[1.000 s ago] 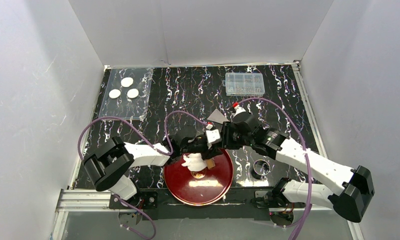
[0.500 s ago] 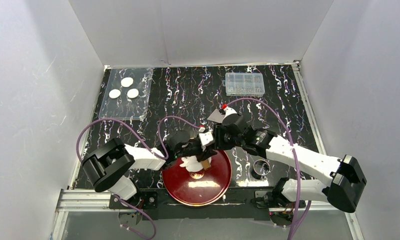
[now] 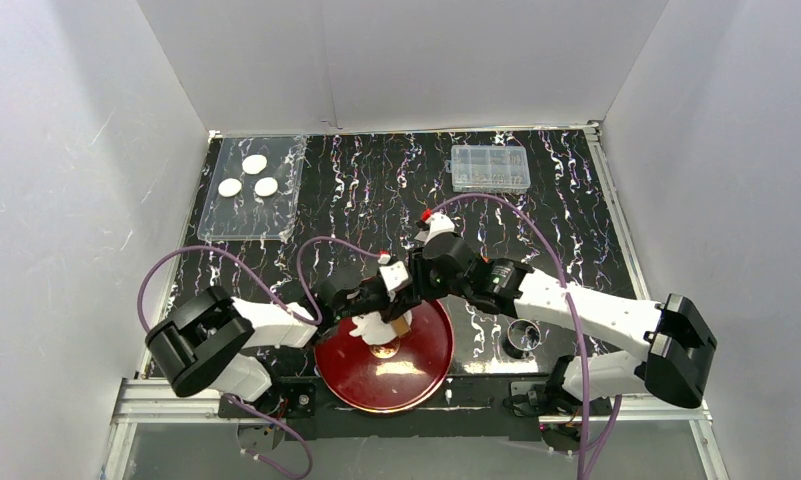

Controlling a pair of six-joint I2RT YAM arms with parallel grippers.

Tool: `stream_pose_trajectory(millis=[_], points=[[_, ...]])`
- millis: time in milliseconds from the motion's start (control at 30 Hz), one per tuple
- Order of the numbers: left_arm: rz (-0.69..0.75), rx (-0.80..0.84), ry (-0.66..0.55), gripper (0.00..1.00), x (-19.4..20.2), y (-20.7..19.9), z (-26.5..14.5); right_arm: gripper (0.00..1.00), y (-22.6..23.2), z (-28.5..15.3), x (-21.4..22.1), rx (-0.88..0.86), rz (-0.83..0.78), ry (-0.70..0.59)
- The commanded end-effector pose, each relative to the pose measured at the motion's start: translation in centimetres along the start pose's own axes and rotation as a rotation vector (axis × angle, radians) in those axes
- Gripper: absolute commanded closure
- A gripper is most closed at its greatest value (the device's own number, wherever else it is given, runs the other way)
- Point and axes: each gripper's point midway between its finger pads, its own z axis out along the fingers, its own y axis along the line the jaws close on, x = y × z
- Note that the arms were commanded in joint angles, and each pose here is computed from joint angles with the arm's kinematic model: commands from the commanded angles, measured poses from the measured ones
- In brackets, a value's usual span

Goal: Roll out the dumpling wrappers from the dough
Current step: Flatten out the dough on the work surface.

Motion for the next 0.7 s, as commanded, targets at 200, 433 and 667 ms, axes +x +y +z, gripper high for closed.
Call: stream_pose_trajectory(millis=[200,433,667], points=[[0.022,-0.043,-0.046,1.00,-4.5,2.0,-0.3,0.99,5.8,-1.1,0.2,-0.178,-0.126,0.081],[0.005,-0.040,0.014,1.00,-1.1,1.6,-0.8,0.99,5.2,0.1,2.3,-0.155,-0.121,0.134],[-0.019,-0.051,0.057,1.00,1.6,1.6,-0.8,0.99,4.4,0.7,4.7,-0.112,-0.157,0.206]])
